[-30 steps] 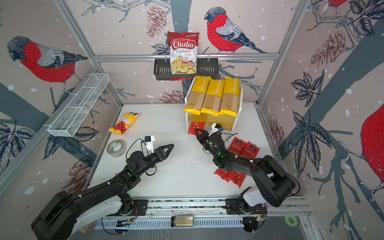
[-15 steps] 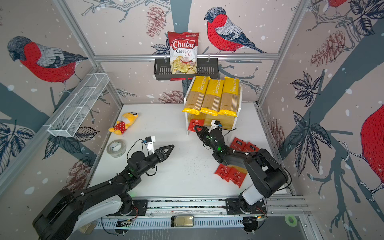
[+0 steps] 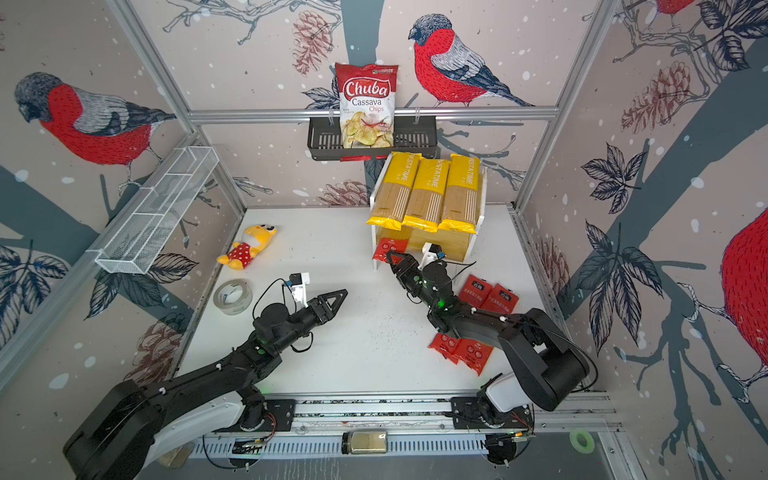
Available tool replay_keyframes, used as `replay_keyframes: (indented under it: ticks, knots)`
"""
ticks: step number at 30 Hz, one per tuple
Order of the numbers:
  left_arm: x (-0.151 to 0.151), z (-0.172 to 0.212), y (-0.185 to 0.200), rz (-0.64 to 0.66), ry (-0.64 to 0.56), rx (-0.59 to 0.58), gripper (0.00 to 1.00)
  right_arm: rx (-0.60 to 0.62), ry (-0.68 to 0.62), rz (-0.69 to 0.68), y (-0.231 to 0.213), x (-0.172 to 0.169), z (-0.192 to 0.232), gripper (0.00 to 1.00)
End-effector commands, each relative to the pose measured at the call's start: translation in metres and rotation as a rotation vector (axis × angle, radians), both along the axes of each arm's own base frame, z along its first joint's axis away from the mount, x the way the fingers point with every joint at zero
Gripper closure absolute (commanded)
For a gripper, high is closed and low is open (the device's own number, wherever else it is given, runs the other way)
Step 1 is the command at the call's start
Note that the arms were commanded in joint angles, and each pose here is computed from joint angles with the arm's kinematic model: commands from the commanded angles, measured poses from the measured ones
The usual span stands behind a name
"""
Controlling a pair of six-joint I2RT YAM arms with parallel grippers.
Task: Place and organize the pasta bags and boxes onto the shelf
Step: 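Set the pack on the lower shelf tier and open the right gripper, then draw the right gripper back and reach both grippers to another red pack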
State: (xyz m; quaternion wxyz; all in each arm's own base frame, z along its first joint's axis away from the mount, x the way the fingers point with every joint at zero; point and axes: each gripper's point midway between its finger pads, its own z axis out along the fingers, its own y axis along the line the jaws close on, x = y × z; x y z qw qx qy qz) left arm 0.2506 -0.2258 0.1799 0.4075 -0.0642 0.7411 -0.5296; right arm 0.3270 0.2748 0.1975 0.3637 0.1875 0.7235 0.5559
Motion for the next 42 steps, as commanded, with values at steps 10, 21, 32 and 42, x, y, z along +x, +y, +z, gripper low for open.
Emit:
replay_keyframes:
  ticks: [10,21,32,42]
  knots:
    - [-0.029,-0.014,-0.052,-0.121,-0.195,0.362,0.34,-0.522,0.236,-0.064,-0.05,-0.076,-0.096,0.4]
    - [-0.055,-0.038,-0.093,-0.16,-0.252,0.462,0.33,-0.927,0.472,-0.341,-0.151,-0.112,-0.141,0.35]
    - [-0.056,-0.054,-0.098,-0.18,-0.199,0.47,0.34,-0.926,0.544,-0.265,-0.143,-0.13,-0.181,0.35]
    - [-0.045,-0.053,-0.074,-0.071,-0.194,0.519,0.33,-0.891,0.434,0.048,-0.039,-0.153,-0.185,0.37]
